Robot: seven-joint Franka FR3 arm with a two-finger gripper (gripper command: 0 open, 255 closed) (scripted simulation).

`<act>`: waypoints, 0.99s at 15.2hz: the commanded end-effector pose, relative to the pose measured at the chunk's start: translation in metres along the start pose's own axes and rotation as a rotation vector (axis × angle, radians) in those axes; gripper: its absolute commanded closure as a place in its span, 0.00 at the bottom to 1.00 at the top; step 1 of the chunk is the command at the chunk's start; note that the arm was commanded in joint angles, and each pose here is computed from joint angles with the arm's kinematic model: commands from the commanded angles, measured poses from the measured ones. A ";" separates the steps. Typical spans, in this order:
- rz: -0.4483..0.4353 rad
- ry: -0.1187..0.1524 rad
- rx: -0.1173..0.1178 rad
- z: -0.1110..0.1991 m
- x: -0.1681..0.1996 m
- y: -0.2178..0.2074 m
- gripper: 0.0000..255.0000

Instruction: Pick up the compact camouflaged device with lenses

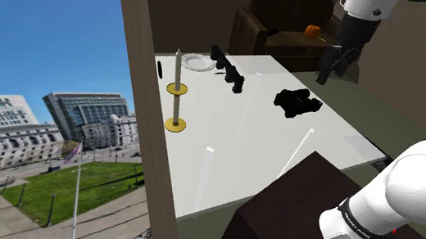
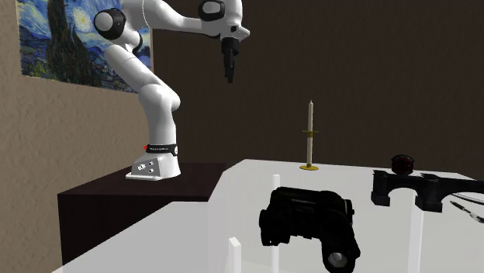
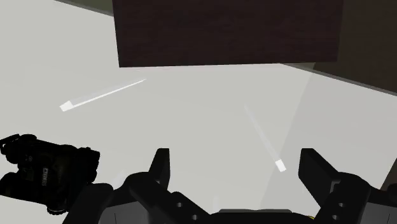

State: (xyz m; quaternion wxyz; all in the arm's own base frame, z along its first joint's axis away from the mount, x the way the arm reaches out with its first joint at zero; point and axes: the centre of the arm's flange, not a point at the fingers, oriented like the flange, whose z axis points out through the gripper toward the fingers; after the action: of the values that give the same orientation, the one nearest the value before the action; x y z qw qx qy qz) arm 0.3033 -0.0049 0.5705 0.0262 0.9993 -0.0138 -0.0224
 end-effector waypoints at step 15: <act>-0.318 -0.017 0.008 0.099 0.003 0.156 0.00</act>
State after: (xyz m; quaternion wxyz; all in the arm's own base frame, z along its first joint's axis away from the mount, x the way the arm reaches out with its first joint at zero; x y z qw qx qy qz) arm 0.2966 -0.1548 0.4867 0.0182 0.9907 0.1308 -0.0339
